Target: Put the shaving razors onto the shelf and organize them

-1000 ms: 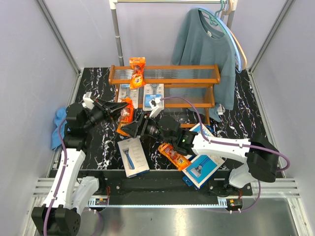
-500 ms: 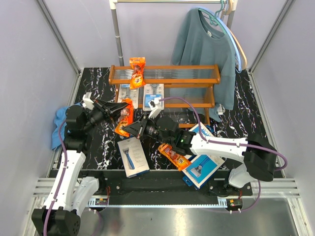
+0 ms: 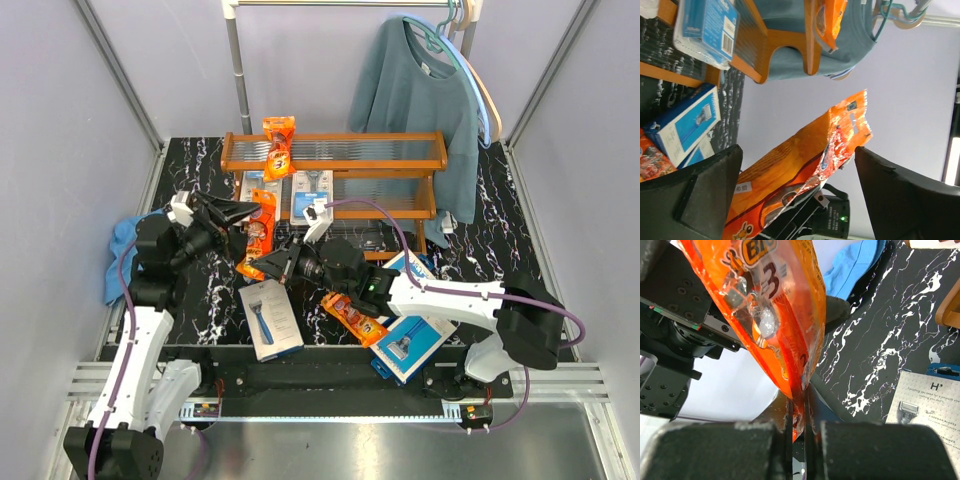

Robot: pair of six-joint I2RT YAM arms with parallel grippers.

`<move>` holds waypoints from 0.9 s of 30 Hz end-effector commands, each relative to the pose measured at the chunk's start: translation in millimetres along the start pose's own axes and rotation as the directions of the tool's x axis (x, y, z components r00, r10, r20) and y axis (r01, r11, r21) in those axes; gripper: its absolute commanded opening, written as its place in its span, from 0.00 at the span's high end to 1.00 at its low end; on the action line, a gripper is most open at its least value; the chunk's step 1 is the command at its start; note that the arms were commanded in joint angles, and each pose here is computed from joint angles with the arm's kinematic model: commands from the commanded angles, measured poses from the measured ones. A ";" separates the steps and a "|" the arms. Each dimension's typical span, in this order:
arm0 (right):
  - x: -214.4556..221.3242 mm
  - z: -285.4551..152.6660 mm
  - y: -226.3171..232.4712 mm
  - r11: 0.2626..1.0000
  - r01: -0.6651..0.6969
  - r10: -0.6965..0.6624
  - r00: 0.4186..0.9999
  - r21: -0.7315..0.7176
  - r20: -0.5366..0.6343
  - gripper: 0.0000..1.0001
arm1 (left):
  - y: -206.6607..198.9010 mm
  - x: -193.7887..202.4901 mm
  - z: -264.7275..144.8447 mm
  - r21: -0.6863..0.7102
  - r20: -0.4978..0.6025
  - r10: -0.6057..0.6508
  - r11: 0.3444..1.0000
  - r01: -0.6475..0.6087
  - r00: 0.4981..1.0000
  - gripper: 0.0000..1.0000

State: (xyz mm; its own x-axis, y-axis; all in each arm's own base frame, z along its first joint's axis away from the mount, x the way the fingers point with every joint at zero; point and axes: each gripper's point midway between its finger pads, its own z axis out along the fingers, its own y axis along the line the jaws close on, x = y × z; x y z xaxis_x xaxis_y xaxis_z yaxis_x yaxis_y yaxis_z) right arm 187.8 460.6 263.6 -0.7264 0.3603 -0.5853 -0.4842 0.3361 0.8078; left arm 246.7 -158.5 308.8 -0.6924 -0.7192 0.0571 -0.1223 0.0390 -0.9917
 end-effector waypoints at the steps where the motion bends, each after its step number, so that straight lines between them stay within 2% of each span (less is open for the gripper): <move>1: -26.5 -9.2 30.0 0.997 -0.003 0.008 0.997 -0.073 0.077 1.00 | -16.2 6.4 -8.7 -0.041 -0.009 0.188 0.981 -0.188 0.982 0.01; 3: -26.0 -10.1 28.8 0.998 -0.005 0.010 0.997 -0.063 0.071 1.00 | -6.2 3.0 -12.9 -0.141 -0.002 0.220 0.966 -0.218 0.975 0.01; 4: -26.1 -11.1 28.4 0.998 -0.006 0.011 0.998 -0.058 0.070 1.00 | -19.7 -2.8 -17.7 -0.154 0.030 0.330 0.934 -0.322 0.944 0.01; 6: -26.2 -14.6 29.6 0.999 -0.014 0.017 0.998 -0.052 0.063 1.00 | -14.3 -7.4 -25.5 -0.235 0.042 0.373 0.906 -0.353 0.927 0.01; 7: -27.1 -15.5 29.2 0.999 -0.016 0.019 0.998 -0.046 0.062 1.00 | -22.7 -14.9 -30.5 -0.258 0.075 0.450 0.871 -0.419 0.890 0.01; 8: -25.8 -17.9 26.6 1.000 -0.018 0.019 0.999 -0.025 0.049 1.00 | -24.2 -18.0 -34.7 -0.283 0.087 0.481 0.852 -0.441 0.873 0.01; 9: -25.1 -19.1 25.6 1.000 -0.023 0.023 0.999 -0.011 0.040 1.00 | -16.3 -19.4 -40.1 -0.334 0.079 0.485 0.836 -0.435 0.871 0.01; 10: -28.6 -20.1 29.8 1.000 -0.026 0.026 0.999 -0.009 0.038 1.00 | -21.8 -27.9 -46.8 -0.373 0.106 0.549 0.795 -0.478 0.829 0.01; 12: -25.5 -24.8 25.8 0.999 -0.034 0.034 0.999 0.033 0.008 1.00 | -14.9 -37.3 -57.7 -0.456 0.121 0.585 0.750 -0.478 0.802 0.01; 13: -27.4 -26.5 29.8 0.999 -0.039 0.039 0.999 0.034 0.001 1.00 | -17.0 -39.9 -62.1 -0.475 0.114 0.623 0.719 -0.508 0.774 0.01; 19: -24.5 -48.6 37.8 0.993 -0.076 0.083 0.993 0.085 -0.084 1.00 | 0.9 -63.1 -87.2 -0.651 0.047 0.725 0.544 -0.530 0.687 0.01; 22: -28.1 -61.9 41.8 0.990 -0.067 0.084 0.988 0.126 -0.129 1.00 | 13.8 -70.2 -94.9 -0.702 -0.001 0.745 0.474 -0.531 0.667 0.01; 24: -27.8 -70.7 36.9 0.983 -0.052 0.083 0.982 0.176 -0.170 1.00 | 20.0 -71.1 -97.5 -0.714 -0.021 0.751 0.451 -0.536 0.660 0.01; 27: -41.9 -77.5 50.2 0.987 -0.060 0.088 0.978 0.149 -0.191 1.00 | 37.1 -69.2 -97.7 -0.721 -0.057 0.736 0.436 -0.538 0.674 0.01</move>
State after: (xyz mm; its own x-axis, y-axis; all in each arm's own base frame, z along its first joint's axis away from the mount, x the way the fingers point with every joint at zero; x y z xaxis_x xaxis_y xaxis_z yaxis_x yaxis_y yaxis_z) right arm 161.5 413.2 299.6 -0.8289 0.2424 -0.5042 -0.3560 0.4667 0.8096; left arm 226.6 -52.8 292.8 -0.5814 -0.4912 -0.6486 -0.1915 0.8574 -0.4777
